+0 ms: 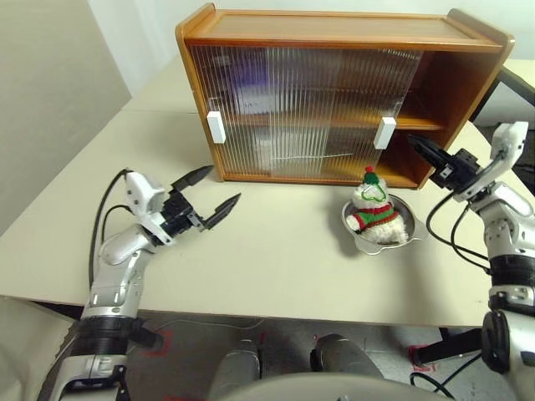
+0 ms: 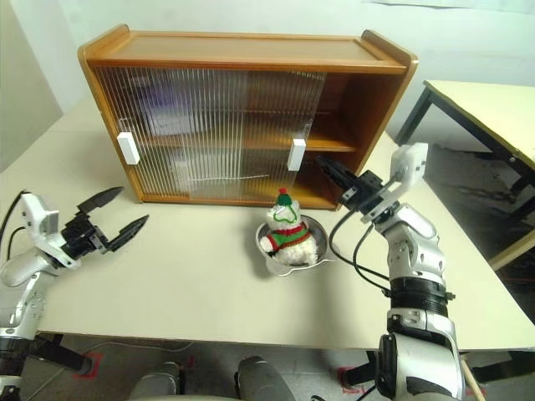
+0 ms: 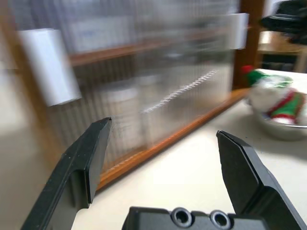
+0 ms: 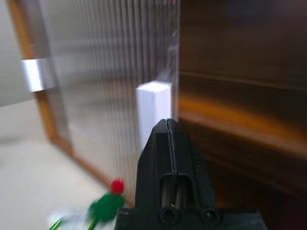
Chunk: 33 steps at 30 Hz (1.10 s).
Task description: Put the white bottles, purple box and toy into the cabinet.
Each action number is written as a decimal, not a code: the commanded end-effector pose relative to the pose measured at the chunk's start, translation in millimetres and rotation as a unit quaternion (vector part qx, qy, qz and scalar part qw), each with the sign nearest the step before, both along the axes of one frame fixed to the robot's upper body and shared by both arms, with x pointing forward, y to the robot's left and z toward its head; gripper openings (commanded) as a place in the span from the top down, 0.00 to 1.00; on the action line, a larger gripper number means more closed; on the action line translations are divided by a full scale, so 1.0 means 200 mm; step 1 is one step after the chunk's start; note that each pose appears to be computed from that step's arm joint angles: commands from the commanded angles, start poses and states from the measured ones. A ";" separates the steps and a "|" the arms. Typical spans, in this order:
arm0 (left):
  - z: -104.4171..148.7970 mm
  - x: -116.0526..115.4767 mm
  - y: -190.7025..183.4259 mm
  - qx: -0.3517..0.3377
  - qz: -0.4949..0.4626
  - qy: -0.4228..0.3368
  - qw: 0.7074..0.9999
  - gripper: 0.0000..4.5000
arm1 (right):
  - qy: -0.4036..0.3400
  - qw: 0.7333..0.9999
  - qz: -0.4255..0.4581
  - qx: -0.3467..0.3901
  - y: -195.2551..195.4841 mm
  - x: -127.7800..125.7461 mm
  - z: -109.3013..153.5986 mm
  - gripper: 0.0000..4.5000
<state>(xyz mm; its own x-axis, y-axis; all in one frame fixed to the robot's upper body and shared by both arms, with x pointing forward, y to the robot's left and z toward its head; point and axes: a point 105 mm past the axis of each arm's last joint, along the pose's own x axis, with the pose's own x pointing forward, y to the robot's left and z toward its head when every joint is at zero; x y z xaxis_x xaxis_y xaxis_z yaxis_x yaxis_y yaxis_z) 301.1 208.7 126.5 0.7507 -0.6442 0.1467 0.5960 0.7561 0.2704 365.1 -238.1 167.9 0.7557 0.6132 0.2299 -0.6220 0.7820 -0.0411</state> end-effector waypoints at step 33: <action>-0.05 -0.03 0.00 0.013 0.006 0.008 1.000 0.00 | 0.017 0.991 0.124 -0.040 0.64 0.10 0.01 0.99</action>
<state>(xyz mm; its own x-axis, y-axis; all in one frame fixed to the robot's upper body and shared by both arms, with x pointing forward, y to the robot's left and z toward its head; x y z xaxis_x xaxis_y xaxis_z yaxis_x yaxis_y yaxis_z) 297.4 210.0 117.4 0.7623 -0.6363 0.1184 0.5918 0.7593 0.2707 386.9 -120.9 164.0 0.6171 0.7705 0.1599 -0.7755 0.6299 -0.0420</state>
